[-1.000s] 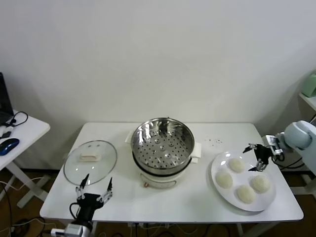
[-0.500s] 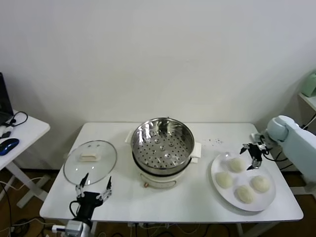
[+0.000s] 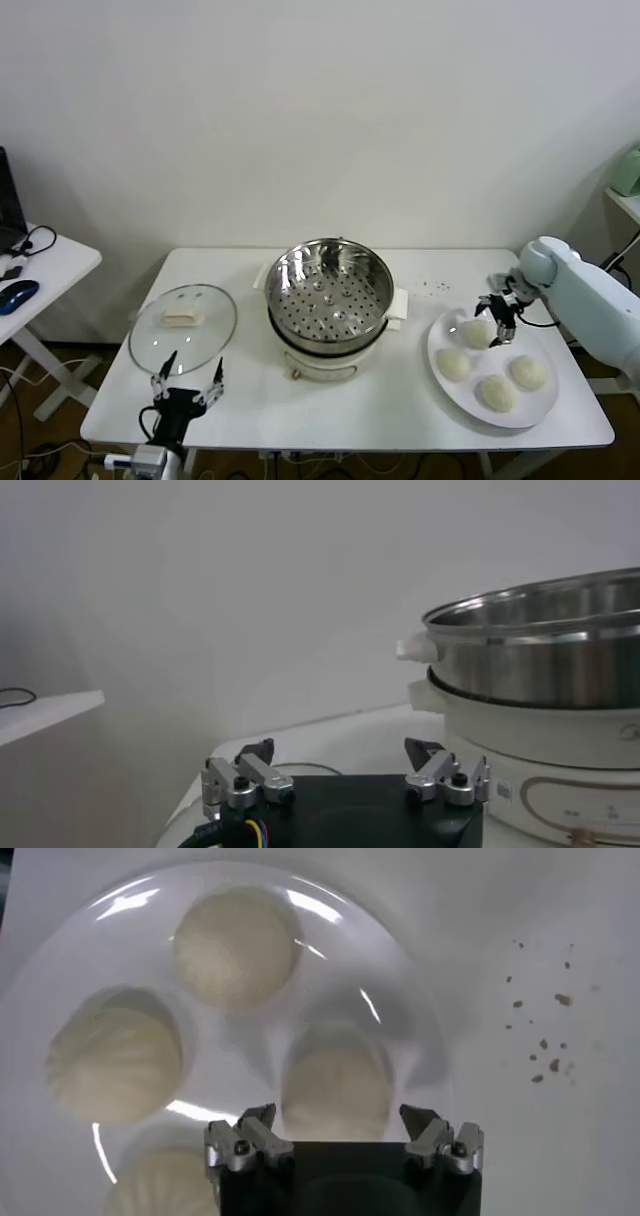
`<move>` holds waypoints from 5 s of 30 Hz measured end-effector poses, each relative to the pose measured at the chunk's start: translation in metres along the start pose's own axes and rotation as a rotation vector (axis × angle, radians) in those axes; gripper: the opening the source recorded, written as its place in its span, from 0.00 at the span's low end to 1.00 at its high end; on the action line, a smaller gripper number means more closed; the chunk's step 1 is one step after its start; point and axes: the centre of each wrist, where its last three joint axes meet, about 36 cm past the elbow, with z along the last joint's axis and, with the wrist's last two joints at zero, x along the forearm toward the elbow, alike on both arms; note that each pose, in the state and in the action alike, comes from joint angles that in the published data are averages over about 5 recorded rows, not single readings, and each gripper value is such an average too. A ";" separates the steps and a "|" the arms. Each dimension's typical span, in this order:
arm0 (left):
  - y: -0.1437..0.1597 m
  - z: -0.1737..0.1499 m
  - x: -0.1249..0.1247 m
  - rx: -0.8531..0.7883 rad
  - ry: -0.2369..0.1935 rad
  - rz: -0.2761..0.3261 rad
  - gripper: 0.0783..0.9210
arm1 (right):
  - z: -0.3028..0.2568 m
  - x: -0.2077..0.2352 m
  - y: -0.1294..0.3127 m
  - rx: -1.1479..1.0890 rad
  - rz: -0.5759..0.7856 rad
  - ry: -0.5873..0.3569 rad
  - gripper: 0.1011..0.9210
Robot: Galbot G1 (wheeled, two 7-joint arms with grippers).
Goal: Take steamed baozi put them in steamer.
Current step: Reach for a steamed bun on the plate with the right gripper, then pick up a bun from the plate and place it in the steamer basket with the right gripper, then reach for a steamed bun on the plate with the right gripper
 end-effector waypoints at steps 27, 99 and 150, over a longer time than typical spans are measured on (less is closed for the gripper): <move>-0.001 0.000 0.001 0.003 0.001 -0.005 0.88 | -0.008 0.023 -0.011 0.032 0.043 -0.019 0.74; 0.002 -0.020 -0.004 0.012 -0.035 -0.009 0.88 | -0.430 0.074 -0.064 1.314 0.142 0.324 0.80; 0.001 -0.030 -0.004 -0.011 -0.034 0.047 0.88 | -0.061 0.129 0.066 0.031 0.055 -0.140 0.88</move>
